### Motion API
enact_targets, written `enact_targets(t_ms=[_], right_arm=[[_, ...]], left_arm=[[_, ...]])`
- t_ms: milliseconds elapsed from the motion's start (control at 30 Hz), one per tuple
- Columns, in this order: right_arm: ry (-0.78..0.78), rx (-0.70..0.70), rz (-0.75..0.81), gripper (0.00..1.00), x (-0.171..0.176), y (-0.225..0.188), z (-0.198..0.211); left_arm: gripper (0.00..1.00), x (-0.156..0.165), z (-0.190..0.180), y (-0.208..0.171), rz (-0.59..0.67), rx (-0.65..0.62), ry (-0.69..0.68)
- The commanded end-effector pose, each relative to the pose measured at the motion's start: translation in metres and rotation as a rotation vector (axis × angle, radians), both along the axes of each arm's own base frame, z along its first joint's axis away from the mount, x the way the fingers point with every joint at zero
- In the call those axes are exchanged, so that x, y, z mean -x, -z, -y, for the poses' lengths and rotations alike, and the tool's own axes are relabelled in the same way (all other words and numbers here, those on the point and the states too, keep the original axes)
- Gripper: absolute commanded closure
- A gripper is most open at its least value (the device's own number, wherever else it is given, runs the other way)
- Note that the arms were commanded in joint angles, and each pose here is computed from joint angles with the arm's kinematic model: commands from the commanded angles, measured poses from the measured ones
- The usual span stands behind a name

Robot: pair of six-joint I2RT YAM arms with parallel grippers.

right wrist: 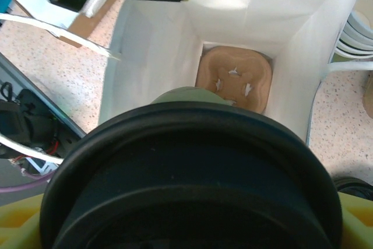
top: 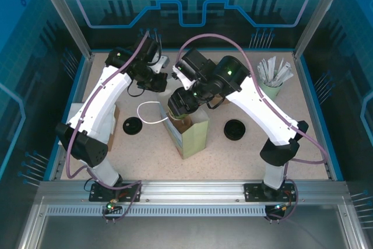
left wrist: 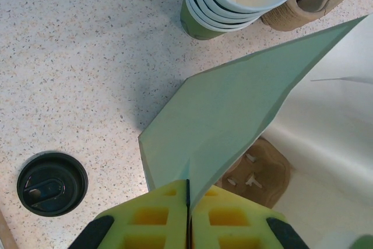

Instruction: Pack the takeout coffee

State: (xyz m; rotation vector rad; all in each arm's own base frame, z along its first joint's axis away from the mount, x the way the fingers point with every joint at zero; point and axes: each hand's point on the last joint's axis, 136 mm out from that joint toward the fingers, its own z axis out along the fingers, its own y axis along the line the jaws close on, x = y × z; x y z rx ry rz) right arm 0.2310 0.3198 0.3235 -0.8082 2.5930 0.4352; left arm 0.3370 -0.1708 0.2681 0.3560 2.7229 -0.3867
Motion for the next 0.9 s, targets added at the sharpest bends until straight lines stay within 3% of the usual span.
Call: enact_targets(t_ms=[0, 233, 667, 867], right_arm=[[-0.011, 0.074, -0.014, 0.23, 0.002, 0.013, 0.005], [-0.025, 0.137, -0.056, 0.24, 0.006, 0.03, 0.006], [-0.07, 0.022, -0.084, 0.24, 0.018, 0.023, -0.017], [-0.041, 0.109, -0.083, 0.24, 0.012, 0.038, -0.003]], left_arm=[[0.92, 0.005, 0.0, -0.001, -0.013, 0.001, -0.015], [0.91, 0.008, 0.001, -0.001, -0.018, 0.01, -0.024], [0.91, 0.008, 0.002, 0.003, -0.028, 0.01, -0.03], [0.91, 0.01, 0.002, 0.002, -0.016, 0.013, -0.011]])
